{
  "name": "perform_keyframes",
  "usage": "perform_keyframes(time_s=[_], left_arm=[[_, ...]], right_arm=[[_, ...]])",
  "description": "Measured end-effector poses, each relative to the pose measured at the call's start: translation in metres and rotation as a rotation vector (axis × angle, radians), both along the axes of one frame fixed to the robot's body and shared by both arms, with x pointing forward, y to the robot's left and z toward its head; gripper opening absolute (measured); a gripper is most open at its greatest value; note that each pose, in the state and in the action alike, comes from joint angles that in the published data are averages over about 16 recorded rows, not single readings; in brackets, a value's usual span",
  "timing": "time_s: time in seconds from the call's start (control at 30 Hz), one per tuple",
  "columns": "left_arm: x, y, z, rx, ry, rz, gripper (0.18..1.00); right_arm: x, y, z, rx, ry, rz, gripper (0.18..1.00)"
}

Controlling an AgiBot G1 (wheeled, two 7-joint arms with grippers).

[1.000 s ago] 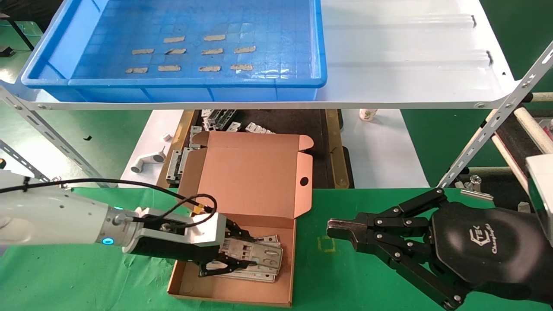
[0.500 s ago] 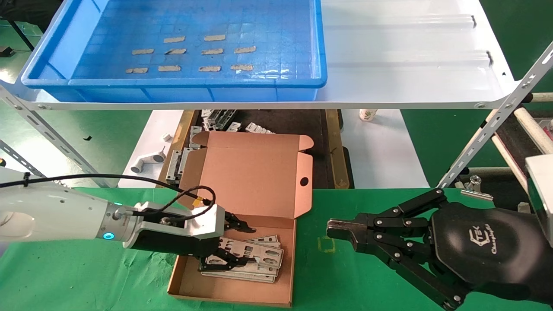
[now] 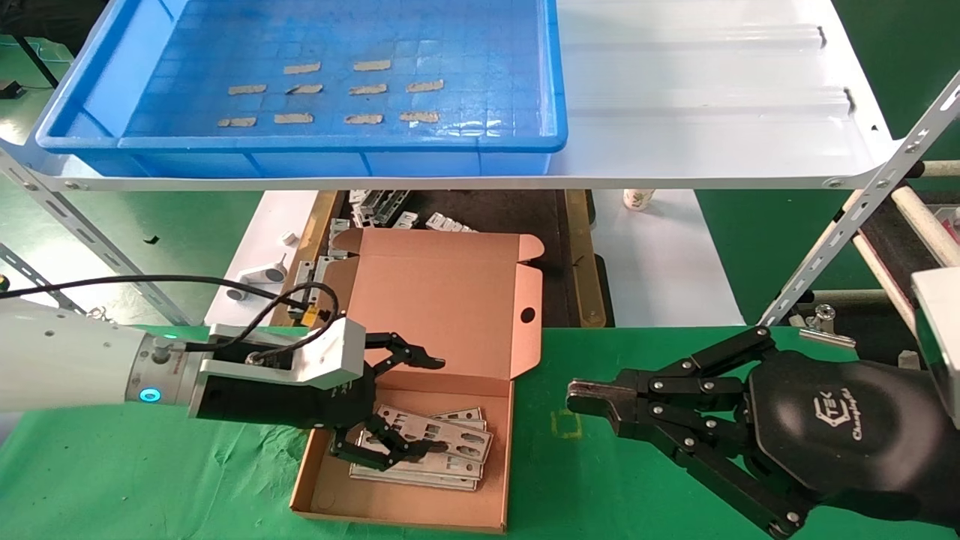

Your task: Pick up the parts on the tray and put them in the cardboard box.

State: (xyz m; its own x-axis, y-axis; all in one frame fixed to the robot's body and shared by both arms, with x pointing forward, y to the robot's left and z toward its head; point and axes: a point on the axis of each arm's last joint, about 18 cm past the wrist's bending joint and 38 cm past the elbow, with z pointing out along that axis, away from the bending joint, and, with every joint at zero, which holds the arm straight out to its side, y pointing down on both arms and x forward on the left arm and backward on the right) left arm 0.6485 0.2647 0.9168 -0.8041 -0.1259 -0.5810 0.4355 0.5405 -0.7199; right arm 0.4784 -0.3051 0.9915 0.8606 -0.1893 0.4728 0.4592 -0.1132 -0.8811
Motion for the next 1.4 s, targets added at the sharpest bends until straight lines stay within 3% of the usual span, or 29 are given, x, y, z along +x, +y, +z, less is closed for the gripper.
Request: perform_keyframes(time_s=[0.27,0.7,1.4], left_arm=[[-0.015,0.001,0.007,-0.100,0.015,-0.023,0.924],[-0.049,0.008,0.025,-0.245,0.030,-0.066,0.996],[-0.118,0.027,0.057,-0.388,0.039,-0.144,1.001]], right_arm=[[0.000,0.000,0.000,0.000,0.000,0.000,0.216],[0.000,0.000,0.000,0.000,0.000,0.000,0.362],[0.000,0.000,0.000,0.000,0.000,0.000,0.826]])
